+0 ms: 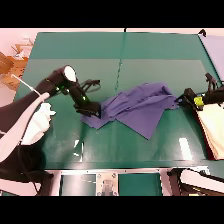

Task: Fold the shirts.

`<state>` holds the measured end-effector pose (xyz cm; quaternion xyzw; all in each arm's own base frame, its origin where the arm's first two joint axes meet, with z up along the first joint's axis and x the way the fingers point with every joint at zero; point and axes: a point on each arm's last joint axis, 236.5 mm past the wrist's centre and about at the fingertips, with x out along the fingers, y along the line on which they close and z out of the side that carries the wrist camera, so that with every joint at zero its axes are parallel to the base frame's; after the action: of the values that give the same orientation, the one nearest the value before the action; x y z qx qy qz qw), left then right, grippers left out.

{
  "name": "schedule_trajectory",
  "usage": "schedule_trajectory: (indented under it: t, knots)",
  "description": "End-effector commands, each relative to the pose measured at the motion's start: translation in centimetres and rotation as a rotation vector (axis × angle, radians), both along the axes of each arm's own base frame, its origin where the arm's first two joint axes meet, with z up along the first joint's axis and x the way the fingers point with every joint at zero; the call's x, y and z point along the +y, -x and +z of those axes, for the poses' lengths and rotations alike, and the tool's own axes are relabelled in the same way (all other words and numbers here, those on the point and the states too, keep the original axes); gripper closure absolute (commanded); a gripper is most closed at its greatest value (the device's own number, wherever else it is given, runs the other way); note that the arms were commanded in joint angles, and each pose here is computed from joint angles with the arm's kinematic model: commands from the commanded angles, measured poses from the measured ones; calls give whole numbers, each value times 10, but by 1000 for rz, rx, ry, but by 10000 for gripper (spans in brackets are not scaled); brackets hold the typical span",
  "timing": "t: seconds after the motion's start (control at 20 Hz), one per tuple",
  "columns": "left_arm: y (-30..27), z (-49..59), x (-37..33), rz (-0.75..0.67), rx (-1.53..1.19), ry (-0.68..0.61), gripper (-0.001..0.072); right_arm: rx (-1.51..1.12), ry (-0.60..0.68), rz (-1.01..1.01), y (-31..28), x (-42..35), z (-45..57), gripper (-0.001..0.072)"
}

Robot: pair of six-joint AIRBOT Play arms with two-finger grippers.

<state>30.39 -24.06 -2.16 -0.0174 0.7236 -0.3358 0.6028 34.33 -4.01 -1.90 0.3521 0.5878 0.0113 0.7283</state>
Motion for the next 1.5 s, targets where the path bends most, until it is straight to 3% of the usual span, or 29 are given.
schedule_trajectory:
  t: [0.0, 0.1, 0.25, 0.45, 0.5, 0.6, 0.65, 0.7, 0.9, 1.1, 1.3, 1.45]
  knots:
    - [-40, 32, 15, 37, -107, 38, -7, 68, -41, -39, 49, 18, -14, 416]
    - [-74, 46, 35, 127, -184, 53, -8, 91, -81, -55, 70, 44, -35, 329]
    - [-93, 44, 58, 207, -212, 49, -8, 162, -136, -23, 102, 93, -73, 329]
    - [-97, 42, 65, 199, -233, 36, -8, 160, -157, -3, 115, 138, -98, 343]
    - [-99, 42, 65, 204, -241, 37, -8, 145, -156, -1, 112, 145, -99, 360]
    - [-104, 42, 65, 213, -258, 39, -7, 124, -161, 4, 105, 157, -100, 472]
    - [-106, 43, 64, 217, -266, 41, -7, 104, -154, 31, 102, 159, -99, 613]
    - [-107, 43, 64, 219, -269, 41, -7, 81, -141, 67, 98, 159, -96, 694]
    - [-108, 41, 65, 214, -276, 39, -8, 169, -53, 121, 107, 114, -77, 695]
    - [-111, 13, 59, 277, -259, 65, -7, 300, 140, -24, 133, 26, -67, 695]
    - [-90, -32, 27, 317, -214, 190, -7, 303, 149, -62, 135, 14, -68, 695]
    - [-65, -80, 11, 283, -171, 153, -7, 290, 145, -70, 131, 14, -67, 695]
